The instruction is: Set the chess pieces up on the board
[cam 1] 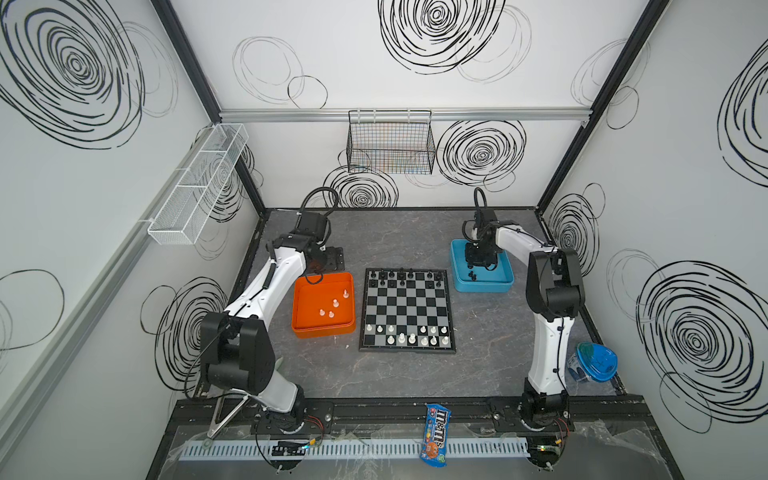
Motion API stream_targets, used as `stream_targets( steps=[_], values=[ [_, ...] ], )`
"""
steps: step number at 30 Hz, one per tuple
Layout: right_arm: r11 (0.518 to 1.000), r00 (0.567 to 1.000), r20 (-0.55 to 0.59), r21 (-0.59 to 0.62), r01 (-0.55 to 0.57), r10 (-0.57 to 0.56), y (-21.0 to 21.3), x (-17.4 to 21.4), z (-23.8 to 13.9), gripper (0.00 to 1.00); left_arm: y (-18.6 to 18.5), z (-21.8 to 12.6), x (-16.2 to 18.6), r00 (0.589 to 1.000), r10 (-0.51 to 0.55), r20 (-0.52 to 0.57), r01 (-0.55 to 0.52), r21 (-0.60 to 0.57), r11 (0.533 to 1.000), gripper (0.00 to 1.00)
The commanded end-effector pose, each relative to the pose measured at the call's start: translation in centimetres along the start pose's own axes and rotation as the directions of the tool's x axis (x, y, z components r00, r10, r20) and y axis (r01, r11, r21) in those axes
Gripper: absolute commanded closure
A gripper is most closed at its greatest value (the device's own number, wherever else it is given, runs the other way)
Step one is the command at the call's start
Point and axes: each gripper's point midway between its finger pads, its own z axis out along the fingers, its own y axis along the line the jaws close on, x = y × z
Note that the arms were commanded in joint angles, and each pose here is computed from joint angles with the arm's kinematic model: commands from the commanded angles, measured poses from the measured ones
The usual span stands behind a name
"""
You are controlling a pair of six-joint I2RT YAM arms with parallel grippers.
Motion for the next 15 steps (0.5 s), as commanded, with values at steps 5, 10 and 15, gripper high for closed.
stream_targets(
  steps=[5,10,15],
  values=[
    [1.0,1.0,0.002,0.015,0.007,-0.008,-0.4,0.0,0.5,0.78,-0.1,0.1,-0.5,1.0,0.015,0.024,-0.015,-0.007,1.0,0.04],
    [1.0,1.0,0.013,0.015,0.012,-0.012,-0.3,-0.4,0.0,0.83,-0.1,0.1,-0.4,1.0,0.015,0.021,-0.015,-0.009,1.0,0.04],
    [0.999,0.999,0.032,0.028,0.018,-0.019,-0.3,-0.8,-0.9,0.87,-0.4,0.3,-0.2,1.0,0.011,0.01,-0.011,0.021,1.0,0.04]
  ],
)
